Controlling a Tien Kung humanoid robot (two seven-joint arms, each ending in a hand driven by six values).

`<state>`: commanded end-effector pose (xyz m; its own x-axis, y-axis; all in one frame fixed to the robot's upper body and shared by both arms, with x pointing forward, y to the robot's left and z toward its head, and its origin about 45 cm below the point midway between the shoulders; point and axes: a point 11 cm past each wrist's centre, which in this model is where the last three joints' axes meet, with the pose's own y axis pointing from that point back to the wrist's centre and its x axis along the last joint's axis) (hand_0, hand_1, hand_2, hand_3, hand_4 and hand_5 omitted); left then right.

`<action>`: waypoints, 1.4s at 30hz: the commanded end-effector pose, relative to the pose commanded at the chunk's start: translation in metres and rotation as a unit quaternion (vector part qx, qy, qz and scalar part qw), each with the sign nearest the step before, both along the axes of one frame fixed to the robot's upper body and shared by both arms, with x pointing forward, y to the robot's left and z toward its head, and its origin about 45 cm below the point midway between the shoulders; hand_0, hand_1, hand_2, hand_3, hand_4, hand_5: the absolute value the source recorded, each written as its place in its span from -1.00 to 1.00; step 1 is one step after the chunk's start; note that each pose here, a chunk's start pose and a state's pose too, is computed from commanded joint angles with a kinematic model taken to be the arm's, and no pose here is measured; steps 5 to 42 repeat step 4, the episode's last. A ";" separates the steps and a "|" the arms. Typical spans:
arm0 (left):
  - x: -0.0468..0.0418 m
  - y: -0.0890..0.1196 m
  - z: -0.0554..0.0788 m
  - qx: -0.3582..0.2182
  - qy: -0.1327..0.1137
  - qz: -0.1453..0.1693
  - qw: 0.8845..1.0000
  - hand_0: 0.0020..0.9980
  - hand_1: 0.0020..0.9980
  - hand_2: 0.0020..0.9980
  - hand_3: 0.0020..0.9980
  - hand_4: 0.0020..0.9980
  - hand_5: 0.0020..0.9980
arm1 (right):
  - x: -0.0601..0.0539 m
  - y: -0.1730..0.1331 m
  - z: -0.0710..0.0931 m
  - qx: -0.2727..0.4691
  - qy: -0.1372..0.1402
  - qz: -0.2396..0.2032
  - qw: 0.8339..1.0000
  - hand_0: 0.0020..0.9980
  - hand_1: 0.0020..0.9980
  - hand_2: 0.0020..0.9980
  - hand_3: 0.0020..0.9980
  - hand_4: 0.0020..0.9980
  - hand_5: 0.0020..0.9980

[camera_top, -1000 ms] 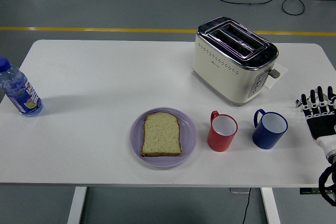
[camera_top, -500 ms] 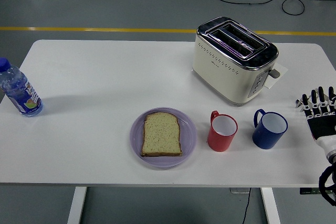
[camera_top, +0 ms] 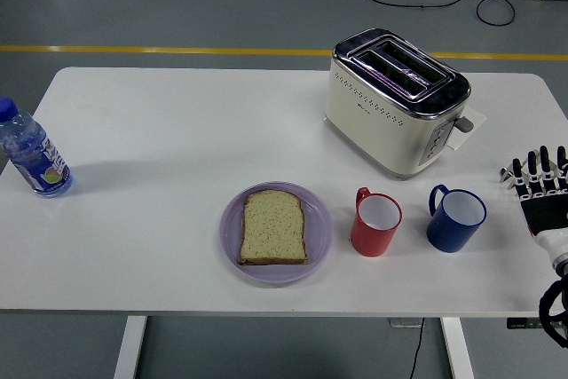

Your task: Pick up the cup,pour liquid into bread,place the cup on the desk

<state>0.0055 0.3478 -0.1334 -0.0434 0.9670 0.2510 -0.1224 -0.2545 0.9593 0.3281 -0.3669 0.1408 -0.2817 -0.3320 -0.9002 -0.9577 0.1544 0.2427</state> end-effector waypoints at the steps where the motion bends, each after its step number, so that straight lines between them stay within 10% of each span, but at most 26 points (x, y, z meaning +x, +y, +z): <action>1: 0.0001 0.000 0.000 0.000 0.000 0.000 1.000 0.29 0.29 0.29 0.06 -0.41 0.53 | 0.000 0.000 0.000 0.000 0.000 -0.001 1.000 0.22 0.15 0.28 0.20 -0.07 -0.78; 42: 0.0004 0.000 0.000 0.000 0.000 0.000 1.000 0.29 0.29 0.29 0.06 -0.41 0.53 | 0.000 -0.001 0.000 0.002 0.000 -0.002 1.000 0.22 0.15 0.28 0.20 -0.07 -0.78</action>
